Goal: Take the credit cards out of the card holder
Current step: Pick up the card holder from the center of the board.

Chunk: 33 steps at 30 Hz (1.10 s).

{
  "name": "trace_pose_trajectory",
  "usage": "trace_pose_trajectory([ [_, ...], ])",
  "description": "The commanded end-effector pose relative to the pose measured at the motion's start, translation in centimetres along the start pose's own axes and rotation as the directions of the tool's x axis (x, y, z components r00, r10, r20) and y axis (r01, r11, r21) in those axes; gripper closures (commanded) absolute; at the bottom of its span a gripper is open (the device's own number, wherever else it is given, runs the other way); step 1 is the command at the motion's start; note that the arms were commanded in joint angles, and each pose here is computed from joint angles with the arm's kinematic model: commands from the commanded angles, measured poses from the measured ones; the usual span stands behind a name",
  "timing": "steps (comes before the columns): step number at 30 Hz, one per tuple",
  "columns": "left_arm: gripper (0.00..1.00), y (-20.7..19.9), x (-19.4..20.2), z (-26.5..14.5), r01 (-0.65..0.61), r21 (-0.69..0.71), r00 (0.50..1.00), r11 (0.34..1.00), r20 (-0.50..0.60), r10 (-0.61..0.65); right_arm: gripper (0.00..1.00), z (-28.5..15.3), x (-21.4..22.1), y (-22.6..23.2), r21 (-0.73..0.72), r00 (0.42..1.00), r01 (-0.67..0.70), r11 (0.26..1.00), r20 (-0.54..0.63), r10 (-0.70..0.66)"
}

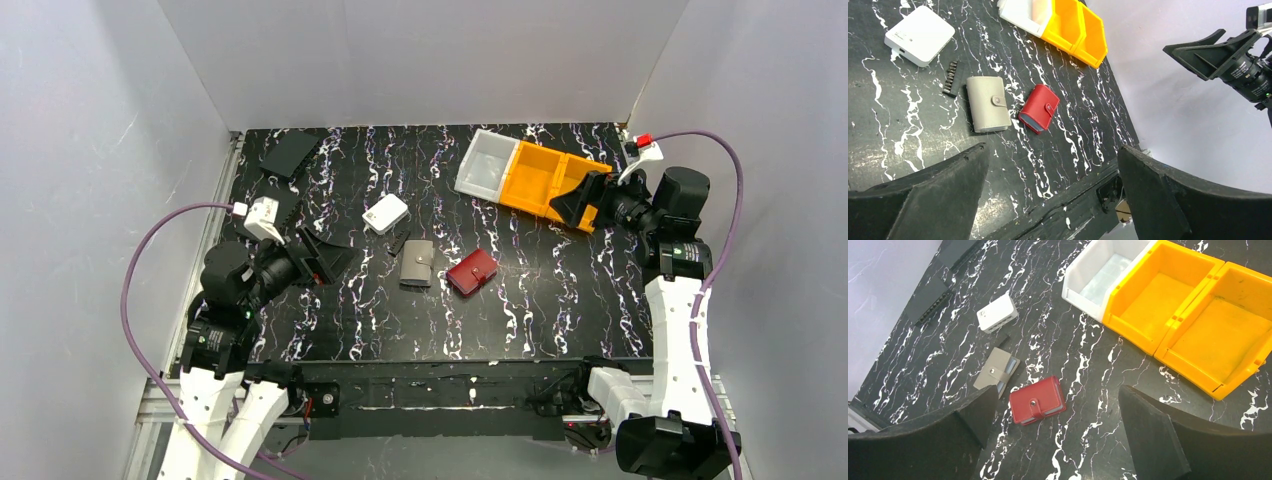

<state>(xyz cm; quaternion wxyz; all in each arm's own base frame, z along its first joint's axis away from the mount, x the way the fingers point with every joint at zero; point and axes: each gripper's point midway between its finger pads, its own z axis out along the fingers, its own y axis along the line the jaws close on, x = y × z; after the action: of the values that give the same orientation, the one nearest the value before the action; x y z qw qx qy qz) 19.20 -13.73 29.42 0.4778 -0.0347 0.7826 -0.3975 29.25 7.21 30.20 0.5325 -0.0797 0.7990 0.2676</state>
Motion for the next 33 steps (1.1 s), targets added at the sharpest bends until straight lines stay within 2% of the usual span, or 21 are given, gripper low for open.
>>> trace_pose_trajectory([
  [1, 0.01, -0.7, 0.6, 0.3, -0.004, 0.054, 0.999, 0.999, -0.034, 0.006, 0.00, -0.5, -2.0, 0.2, 0.019, 0.997, 0.029, 0.999, 0.066, -0.030],
  [12, 0.01, -1.4, 1.2, 0.7, 0.014, 0.108, 0.996, 0.994, -0.087, -0.004, 0.00, -0.5, -1.8, 0.5, -0.004, 0.997, 0.024, 1.000, 0.067, -0.024],
  [17, 0.01, -1.6, 2.0, 1.1, 0.033, 0.134, 0.990, 0.990, -0.142, -0.013, 0.00, -0.3, 1.1, 2.2, -0.177, 0.984, 0.177, 0.968, 0.016, -0.177],
  [21, 0.01, -1.7, 3.8, 2.0, 0.026, 0.143, 0.974, 0.989, -0.225, 0.007, 0.00, -0.2, 3.9, 2.8, -0.283, 0.972, 0.220, 0.934, -0.021, -0.235],
  [25, 0.01, -1.3, 7.5, 3.2, -0.091, 0.072, 0.927, 0.993, -0.358, 0.111, 0.00, -0.1, 5.5, 2.4, -0.313, 0.953, 0.269, 0.911, -0.052, -0.299],
  [26, 0.01, -0.5, 7.9, 3.6, -0.127, 0.018, 0.918, 0.992, -0.376, 0.125, 0.00, 0.0, 6.0, 2.1, -0.314, 0.948, 0.278, 0.908, -0.066, -0.313],
  [29, 0.01, 1.2, 10.0, 4.2, -0.267, -0.077, 0.857, 0.961, -0.474, 0.200, 0.00, 0.6, 8.1, 0.7, -0.309, 0.933, 0.289, 0.906, -0.119, -0.339],
  [33, 0.01, 2.6, 10.7, 5.2, -0.355, -0.149, 0.833, 0.923, -0.499, 0.240, 0.00, 0.9, 10.0, -0.8, -0.268, 0.924, 0.299, 0.916, -0.158, -0.348],
])
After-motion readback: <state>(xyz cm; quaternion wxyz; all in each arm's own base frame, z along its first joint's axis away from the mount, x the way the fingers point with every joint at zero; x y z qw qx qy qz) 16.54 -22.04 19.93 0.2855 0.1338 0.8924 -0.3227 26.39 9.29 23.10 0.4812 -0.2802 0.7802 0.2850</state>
